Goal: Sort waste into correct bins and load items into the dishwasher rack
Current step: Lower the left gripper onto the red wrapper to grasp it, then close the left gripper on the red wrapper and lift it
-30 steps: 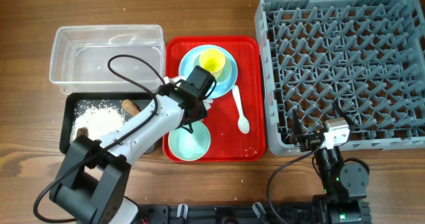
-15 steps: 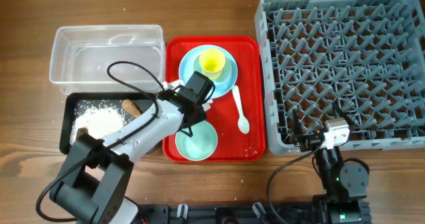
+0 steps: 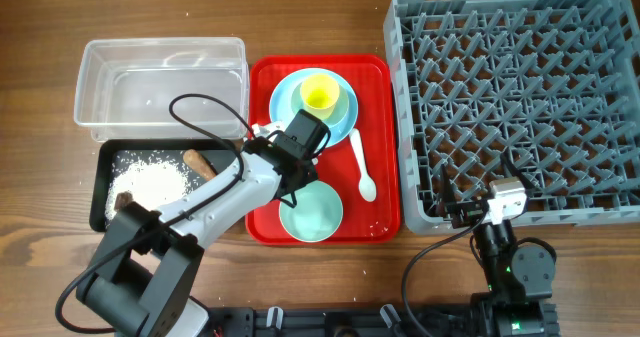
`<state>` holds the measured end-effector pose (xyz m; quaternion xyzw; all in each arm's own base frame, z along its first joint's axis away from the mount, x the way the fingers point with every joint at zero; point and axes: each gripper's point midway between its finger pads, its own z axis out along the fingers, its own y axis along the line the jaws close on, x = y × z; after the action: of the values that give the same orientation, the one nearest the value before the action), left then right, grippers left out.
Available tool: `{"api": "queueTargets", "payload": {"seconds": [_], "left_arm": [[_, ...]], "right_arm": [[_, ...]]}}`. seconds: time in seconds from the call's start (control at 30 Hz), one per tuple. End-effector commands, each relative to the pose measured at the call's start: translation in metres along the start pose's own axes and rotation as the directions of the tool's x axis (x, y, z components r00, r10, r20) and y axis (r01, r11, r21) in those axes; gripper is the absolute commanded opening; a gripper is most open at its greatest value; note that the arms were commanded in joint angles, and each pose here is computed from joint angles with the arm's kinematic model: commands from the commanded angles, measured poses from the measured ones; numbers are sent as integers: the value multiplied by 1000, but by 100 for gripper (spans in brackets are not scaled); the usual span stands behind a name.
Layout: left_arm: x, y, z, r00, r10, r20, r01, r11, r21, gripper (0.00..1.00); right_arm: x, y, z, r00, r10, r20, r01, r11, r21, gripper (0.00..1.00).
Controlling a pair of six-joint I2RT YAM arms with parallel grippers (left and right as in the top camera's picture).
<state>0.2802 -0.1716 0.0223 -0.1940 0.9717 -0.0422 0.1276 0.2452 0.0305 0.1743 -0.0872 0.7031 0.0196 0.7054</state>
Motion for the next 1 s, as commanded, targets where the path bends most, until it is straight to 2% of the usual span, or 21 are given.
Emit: {"api": "queueTargets", "payload": {"seconds": [0.0,0.1,0.17,0.2,0.4,0.6,0.67,0.77,0.87,0.97], "left_arm": [[1,2,5,1000,-3,-5,3,1000,-7,4],[-8,8,3,1000,-27,3,27,1000,-8,4],[-13,14,0,999,-49,6,49,999,-14,14],[-16,17,-2,998,-61,8,61,998,-16,22],[-22,39,-13,999,-51,-5,50,997,-54,36],[-10,53,-14,998,-46,-48,41,993,-110,38],[-8,55,-12,995,-93,-48,86,989,-119,40],[-2,62,-8,979,-198,-44,191,972,-141,51],[3,66,-3,929,-369,-21,362,920,-151,60],[2,62,-1,879,-477,-7,472,872,-132,61]], "right_arm": [[-3,1,-1,1000,-10,13,10,1000,-9,100],[-3,1,-1,1000,-10,13,10,1000,-9,100],[-3,1,-1,1000,-10,13,10,1000,-9,100],[-3,1,-1,1000,-10,13,10,1000,-9,100],[-3,1,-1,1000,-10,13,10,1000,-9,100],[-3,1,-1,1000,-10,13,10,1000,-9,100],[-3,1,-1,1000,-10,13,10,1000,-9,99],[-3,1,-1,1000,-10,13,10,1000,-9,100],[-3,1,-1,1000,-10,13,10,1000,-9,100],[-3,1,-1,1000,-10,13,10,1000,-9,100]]}}
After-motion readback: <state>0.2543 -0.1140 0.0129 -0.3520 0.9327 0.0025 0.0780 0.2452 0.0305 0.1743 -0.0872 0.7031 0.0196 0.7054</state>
